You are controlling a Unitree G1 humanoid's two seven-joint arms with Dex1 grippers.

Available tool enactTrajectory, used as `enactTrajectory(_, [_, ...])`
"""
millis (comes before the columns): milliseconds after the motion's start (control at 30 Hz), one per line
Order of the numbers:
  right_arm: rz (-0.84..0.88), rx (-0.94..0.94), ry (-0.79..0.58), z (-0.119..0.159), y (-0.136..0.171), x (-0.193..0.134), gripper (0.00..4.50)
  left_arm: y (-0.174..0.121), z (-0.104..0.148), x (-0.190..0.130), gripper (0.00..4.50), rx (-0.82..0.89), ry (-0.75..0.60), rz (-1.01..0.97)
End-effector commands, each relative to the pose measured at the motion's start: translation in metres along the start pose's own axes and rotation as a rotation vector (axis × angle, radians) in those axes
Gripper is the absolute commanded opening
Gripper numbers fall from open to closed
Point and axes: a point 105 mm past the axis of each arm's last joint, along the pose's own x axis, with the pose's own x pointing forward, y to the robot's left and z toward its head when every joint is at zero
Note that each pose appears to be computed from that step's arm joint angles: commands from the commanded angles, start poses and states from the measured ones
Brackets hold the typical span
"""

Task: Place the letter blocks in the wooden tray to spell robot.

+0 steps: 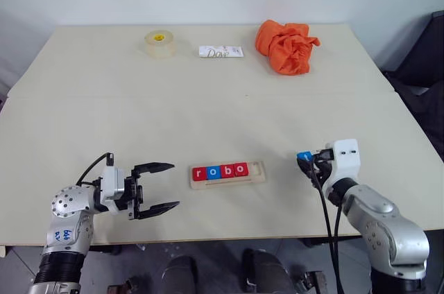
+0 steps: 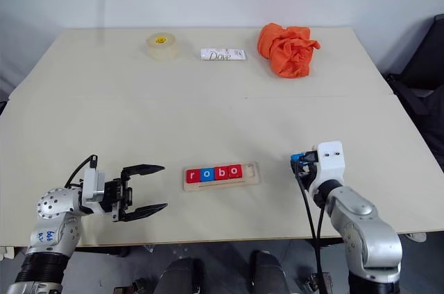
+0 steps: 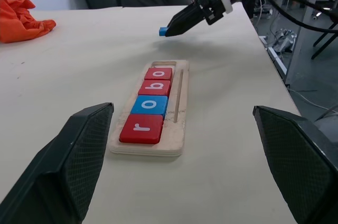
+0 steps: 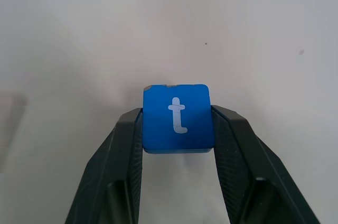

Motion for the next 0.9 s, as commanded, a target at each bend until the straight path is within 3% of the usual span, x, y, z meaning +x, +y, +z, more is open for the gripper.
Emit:
enactTrajectory(33, [-0.036, 0.017, -0.028, 0.004, 0.007, -0.009, 1.46, 0.003, 0.008, -0.003, 4.5, 0.024, 0.0, -0.013])
enactTrajectory(233, [-0.062, 0.011, 0.002, 0.0, 0.007, -0.015, 1.46, 0.006, 0.009, -0.003, 4.5, 0.025, 0.004, -0.023])
enactTrajectory(400, [0.025, -0.012, -0.014, 0.006, 0.019, -0.017, 3.14, 0.006, 0.008, -0.001, 4.5, 0.027, 0.0, -0.026])
enactTrajectory(533, [0.224, -0.188, -0.003, 0.017, 0.027, -0.024, 4.47, 0.004, 0.007, 0.001, 4.5, 0.026, -0.006, -0.024])
enactTrajectory(900, [0.525, -0.641, 0.218, 0.02, -0.008, -0.012, 4.47, 0.003, 0.005, 0.005, 4.5, 0.037, -0.02, -0.014])
